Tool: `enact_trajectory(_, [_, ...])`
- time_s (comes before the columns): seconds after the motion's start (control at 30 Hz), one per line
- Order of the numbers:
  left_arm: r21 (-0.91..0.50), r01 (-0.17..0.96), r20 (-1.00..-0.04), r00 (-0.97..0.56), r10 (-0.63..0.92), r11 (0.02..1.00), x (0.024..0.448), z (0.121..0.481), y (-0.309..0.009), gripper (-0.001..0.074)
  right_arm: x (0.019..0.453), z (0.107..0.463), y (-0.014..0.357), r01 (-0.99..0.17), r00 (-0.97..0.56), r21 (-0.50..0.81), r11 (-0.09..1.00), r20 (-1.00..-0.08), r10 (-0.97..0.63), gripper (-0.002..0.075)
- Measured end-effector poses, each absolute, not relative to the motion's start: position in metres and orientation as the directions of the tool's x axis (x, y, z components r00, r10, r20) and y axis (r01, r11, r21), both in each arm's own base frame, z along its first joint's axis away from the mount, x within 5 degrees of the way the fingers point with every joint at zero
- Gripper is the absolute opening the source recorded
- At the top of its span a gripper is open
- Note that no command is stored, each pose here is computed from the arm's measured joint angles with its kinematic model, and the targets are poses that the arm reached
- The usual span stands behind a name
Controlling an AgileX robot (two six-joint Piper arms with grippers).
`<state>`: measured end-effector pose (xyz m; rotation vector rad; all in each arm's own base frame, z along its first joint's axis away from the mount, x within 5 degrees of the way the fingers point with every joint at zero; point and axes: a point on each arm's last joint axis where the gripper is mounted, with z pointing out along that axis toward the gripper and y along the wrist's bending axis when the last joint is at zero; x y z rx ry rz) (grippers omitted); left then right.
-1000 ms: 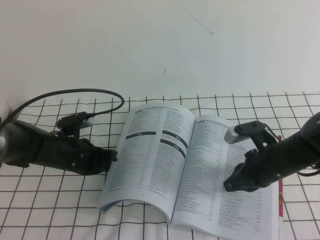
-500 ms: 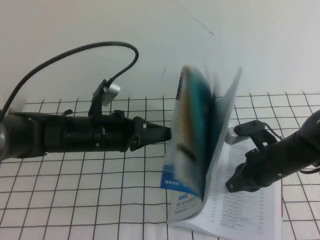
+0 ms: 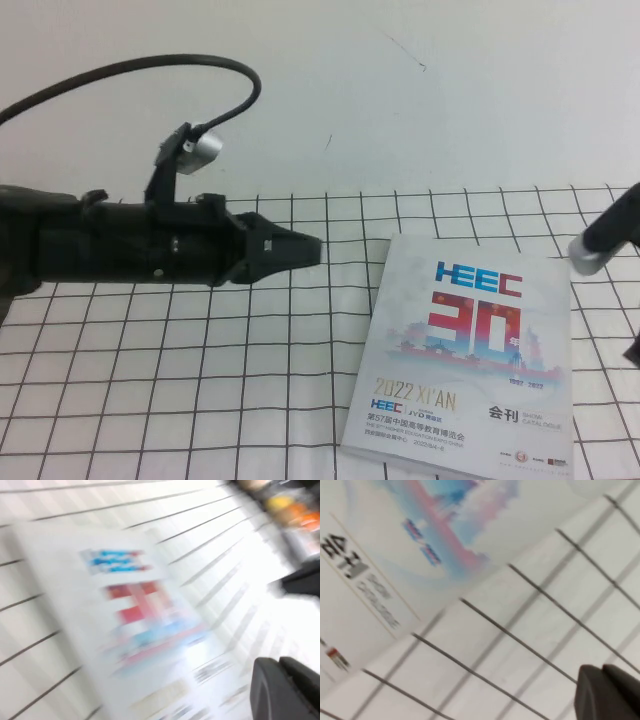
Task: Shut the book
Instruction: 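Close the open booklet and leave it lying on the table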
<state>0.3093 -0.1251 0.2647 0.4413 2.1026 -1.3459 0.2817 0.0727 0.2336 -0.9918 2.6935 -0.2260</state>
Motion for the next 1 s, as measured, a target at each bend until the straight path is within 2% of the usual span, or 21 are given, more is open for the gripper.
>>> enact_trajectory(0.13, [-0.556,0.524,-0.654,-0.755,0.049,0.645,0.298,0.278,-0.093,-0.0004,0.26,0.275,0.06,-0.563,-0.725,-0.326,0.76,-0.248,-0.643,-0.0003])
enact_trajectory(0.23, [-0.408,0.51,-0.667,-0.733,0.135,0.757,0.281,0.293,-0.07,-0.0004,0.239,0.304,0.055,-0.521,-0.705,-0.335,0.785,-0.35,-0.617,-0.0003])
enact_trajectory(0.37, [-0.301,0.471,-0.722,-0.68,0.125,0.829,0.252,0.315,-0.057,-0.0004,0.207,0.337,0.051,-0.474,-0.649,-0.301,0.828,-0.516,-0.559,-0.0003])
enact_trajectory(0.53, [-0.177,0.476,-0.85,-0.515,0.11,0.862,0.2,0.34,-0.05,-0.0004,0.161,0.359,0.043,-0.414,-0.52,-0.264,0.871,-0.717,-0.464,-0.0003])
enact_trajectory(0.63, [-0.074,0.461,-0.916,-0.381,0.123,0.884,0.163,0.345,-0.044,-0.0004,0.133,0.354,0.035,-0.389,-0.468,-0.256,0.885,-0.772,-0.43,-0.0003])
enact_trajectory(0.73, [0.029,0.436,-0.961,-0.236,0.146,0.9,0.128,0.344,-0.039,-0.0004,0.107,0.334,0.027,-0.38,-0.448,-0.254,0.889,-0.79,-0.418,-0.0003])
enact_trajectory(0.9, [0.175,0.389,-0.98,-0.022,0.199,0.904,0.077,0.325,-0.034,-0.0004,0.072,0.299,0.017,-0.353,-0.39,-0.242,0.904,-0.84,-0.377,-0.0003])
enact_trajectory(1.0, [0.202,0.362,-0.979,0.042,0.2,0.91,0.06,0.311,-0.032,-0.0004,0.058,0.281,0.013,-0.339,-0.351,-0.236,0.911,-0.866,-0.356,-0.0003])
